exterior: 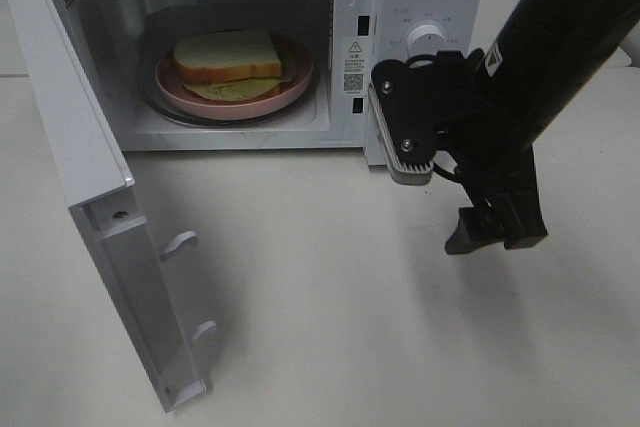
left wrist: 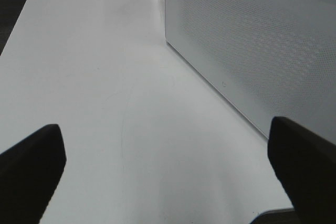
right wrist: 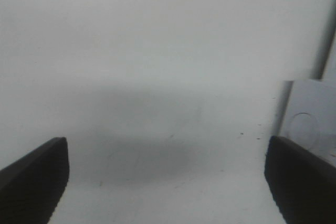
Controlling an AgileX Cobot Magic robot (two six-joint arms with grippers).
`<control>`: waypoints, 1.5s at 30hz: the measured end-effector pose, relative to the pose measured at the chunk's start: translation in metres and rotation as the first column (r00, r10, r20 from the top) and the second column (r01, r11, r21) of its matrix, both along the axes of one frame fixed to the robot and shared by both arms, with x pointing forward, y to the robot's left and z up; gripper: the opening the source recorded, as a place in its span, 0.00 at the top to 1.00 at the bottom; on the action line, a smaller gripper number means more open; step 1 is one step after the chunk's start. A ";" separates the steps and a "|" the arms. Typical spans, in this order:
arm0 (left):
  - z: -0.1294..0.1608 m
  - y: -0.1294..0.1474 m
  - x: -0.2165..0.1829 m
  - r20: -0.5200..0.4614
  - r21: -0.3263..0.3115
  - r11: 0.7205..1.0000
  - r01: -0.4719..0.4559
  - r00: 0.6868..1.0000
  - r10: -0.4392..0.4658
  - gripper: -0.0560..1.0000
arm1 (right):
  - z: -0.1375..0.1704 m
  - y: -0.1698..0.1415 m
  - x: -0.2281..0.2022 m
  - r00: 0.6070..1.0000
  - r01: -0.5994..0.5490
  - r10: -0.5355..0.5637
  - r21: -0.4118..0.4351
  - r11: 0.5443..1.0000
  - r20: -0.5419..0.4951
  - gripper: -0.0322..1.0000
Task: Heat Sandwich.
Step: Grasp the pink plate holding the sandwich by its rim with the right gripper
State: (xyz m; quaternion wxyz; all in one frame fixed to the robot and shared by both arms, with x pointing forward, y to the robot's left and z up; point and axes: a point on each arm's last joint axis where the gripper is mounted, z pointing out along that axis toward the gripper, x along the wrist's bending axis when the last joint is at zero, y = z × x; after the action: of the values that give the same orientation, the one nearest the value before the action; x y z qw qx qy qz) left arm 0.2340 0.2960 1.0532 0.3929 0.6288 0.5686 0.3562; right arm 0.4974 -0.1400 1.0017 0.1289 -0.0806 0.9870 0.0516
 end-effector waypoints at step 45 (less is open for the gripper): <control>0.000 0.000 0.000 0.000 0.000 1.000 0.000 1.000 0.000 0.01 | -0.025 0.110 0.098 0.955 -0.142 0.112 0.093 0.986 0.273 0.07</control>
State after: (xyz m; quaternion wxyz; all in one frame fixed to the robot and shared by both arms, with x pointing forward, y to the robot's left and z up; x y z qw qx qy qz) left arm 0.2340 0.2960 1.0532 0.3929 0.6288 0.5686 0.3562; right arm 0.5949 -0.0296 0.9767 0.2615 -0.1428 0.9490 0.1034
